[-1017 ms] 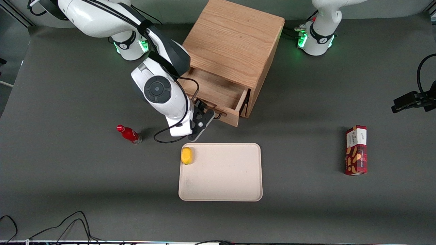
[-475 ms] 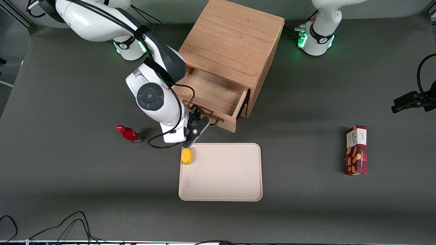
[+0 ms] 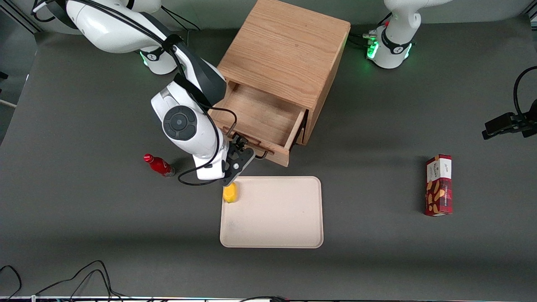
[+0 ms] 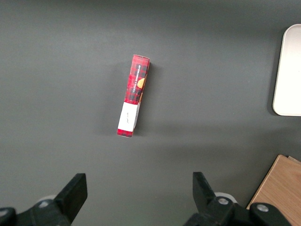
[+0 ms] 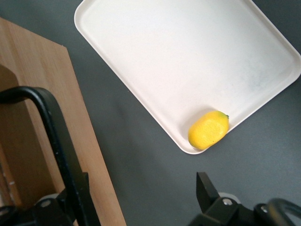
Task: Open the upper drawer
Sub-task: 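Pull the upper drawer outward by its handle with the right gripper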
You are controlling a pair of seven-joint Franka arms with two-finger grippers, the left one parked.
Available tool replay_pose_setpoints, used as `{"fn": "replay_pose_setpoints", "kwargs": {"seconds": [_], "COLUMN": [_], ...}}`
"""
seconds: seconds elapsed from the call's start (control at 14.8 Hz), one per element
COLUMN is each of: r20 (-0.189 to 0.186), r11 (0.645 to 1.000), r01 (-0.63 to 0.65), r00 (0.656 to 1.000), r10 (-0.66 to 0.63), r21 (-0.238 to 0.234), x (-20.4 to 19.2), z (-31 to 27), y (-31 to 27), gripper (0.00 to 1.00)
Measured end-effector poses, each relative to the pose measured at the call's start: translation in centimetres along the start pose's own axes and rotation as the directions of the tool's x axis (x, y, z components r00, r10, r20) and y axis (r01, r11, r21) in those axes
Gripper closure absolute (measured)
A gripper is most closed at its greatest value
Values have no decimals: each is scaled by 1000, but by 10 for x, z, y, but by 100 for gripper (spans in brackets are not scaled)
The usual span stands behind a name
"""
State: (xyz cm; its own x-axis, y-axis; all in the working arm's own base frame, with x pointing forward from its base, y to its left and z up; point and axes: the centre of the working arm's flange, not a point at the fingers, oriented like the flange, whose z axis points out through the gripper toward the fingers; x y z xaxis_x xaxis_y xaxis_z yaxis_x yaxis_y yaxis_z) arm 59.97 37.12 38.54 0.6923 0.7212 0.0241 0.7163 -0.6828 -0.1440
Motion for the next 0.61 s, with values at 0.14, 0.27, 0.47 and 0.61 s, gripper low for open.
{"fn": "replay_pose_setpoints", "kwargs": {"seconds": [0.14, 0.27, 0.47, 0.61], "r20": [-1, -1, -2, -4], "r11": [1000, 1000, 1000, 1000], "r01": [-6, -9, -13, -20], "r00": [1000, 1000, 1000, 1000], "r10": [6, 9, 13, 20], "r21": [0, -1, -1, -1], "x": [-1, -2, -2, -3], "z": [0, -1, -1, -2], "y": [4, 6, 9, 14], "gripper": [0, 0, 0, 0]}}
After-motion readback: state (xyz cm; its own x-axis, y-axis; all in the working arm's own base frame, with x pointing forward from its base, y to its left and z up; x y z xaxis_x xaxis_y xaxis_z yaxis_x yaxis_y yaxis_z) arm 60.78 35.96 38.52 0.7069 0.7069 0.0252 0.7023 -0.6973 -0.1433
